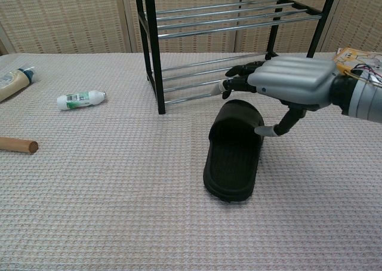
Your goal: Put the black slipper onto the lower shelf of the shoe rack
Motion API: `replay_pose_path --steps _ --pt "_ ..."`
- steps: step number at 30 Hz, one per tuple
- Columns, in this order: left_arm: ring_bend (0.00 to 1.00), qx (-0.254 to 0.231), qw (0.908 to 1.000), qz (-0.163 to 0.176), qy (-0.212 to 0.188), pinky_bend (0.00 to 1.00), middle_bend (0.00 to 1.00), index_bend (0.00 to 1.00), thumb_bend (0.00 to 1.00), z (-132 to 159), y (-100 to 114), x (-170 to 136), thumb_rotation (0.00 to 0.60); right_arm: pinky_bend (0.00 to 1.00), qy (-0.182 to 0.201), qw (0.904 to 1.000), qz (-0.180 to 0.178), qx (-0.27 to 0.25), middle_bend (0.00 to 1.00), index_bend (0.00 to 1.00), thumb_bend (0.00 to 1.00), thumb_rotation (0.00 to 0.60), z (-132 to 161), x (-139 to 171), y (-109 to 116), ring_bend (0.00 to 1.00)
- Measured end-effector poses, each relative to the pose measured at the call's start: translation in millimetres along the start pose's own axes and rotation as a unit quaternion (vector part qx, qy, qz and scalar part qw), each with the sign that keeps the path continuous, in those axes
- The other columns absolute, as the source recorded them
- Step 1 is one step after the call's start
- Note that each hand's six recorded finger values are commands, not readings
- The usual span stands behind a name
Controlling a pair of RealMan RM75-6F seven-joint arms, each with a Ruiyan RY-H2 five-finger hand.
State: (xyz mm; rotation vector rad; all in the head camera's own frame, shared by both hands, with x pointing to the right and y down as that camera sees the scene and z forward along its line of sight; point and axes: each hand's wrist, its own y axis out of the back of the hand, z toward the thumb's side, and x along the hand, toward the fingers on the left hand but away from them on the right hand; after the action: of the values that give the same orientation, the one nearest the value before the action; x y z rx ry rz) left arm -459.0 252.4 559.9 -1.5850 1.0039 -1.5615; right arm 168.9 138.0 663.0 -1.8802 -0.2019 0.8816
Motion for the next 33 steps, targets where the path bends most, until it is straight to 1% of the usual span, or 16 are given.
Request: replay_pose_path --steps 3,5,9,12,15,20,23,26,29,33 --pt "0.10 -0.001 1.0000 -0.003 -0.002 0.25 0.10 0.20 0.24 1.6 -1.9 -0.6 0.600 0.07 0.025 0.9997 0.005 -0.004 0.18 0.06 0.33 0.600 14.6 5.6 -1.5 0.00" --pt "0.10 -0.001 1.0000 -0.003 -0.002 0.25 0.10 0.20 0.24 1.9 -1.7 -0.9 0.600 0.07 0.044 0.9990 0.011 0.000 0.18 0.06 0.36 0.600 26.8 8.2 -3.9 0.00" --pt "0.10 -0.002 1.0000 -0.001 0.000 0.25 0.10 0.20 0.24 0.3 -1.2 -1.8 0.600 0.07 0.072 0.9967 0.034 0.009 0.19 0.03 0.40 0.600 47.7 5.2 -15.3 0.00" --pt "0.10 -0.001 1.0000 -0.001 0.001 0.25 0.10 0.20 0.24 -1.7 -1.0 -3.2 0.600 0.07 0.087 0.9950 0.049 0.009 0.19 0.02 0.44 0.600 63.0 -2.3 -24.9 0.00" --pt "0.10 -0.001 1.0000 -0.002 0.005 0.25 0.10 0.20 0.24 -4.4 -1.3 -5.0 0.600 0.07 0.099 0.9934 0.058 0.011 0.20 0.02 0.45 0.600 76.1 -10.7 -32.2 0.00" --pt "0.10 -0.001 0.9999 -0.001 0.013 0.25 0.10 0.20 0.24 -9.7 -1.4 -7.2 0.600 0.07 0.109 0.9912 0.071 0.026 0.21 0.02 0.48 0.600 87.7 -22.4 -43.6 0.00" --pt "0.10 -0.003 0.9999 0.000 0.015 0.25 0.10 0.20 0.24 -12.3 -0.9 -8.6 0.600 0.07 0.111 0.9903 0.075 0.037 0.24 0.02 0.48 0.600 89.5 -23.4 -47.2 0.00" --pt "0.10 -0.003 0.9998 0.000 0.018 0.25 0.10 0.20 0.24 -16.0 -1.3 -10.1 0.600 0.07 0.109 0.9899 0.079 0.045 0.27 0.02 0.48 0.600 84.9 -16.5 -51.1 0.00" --pt "0.10 -0.005 0.9998 -0.002 0.021 0.25 0.10 0.20 0.24 -18.1 -3.7 -10.0 0.600 0.07 0.100 0.9904 0.083 0.048 0.29 0.02 0.48 0.600 75.8 -4.7 -53.5 0.00" --pt "0.10 -0.007 0.9999 -0.005 0.014 0.25 0.10 0.20 0.24 -14.1 -6.6 -7.0 0.600 0.07 0.082 0.9913 0.090 0.051 0.30 0.02 0.48 0.600 59.1 16.1 -57.7 0.00"
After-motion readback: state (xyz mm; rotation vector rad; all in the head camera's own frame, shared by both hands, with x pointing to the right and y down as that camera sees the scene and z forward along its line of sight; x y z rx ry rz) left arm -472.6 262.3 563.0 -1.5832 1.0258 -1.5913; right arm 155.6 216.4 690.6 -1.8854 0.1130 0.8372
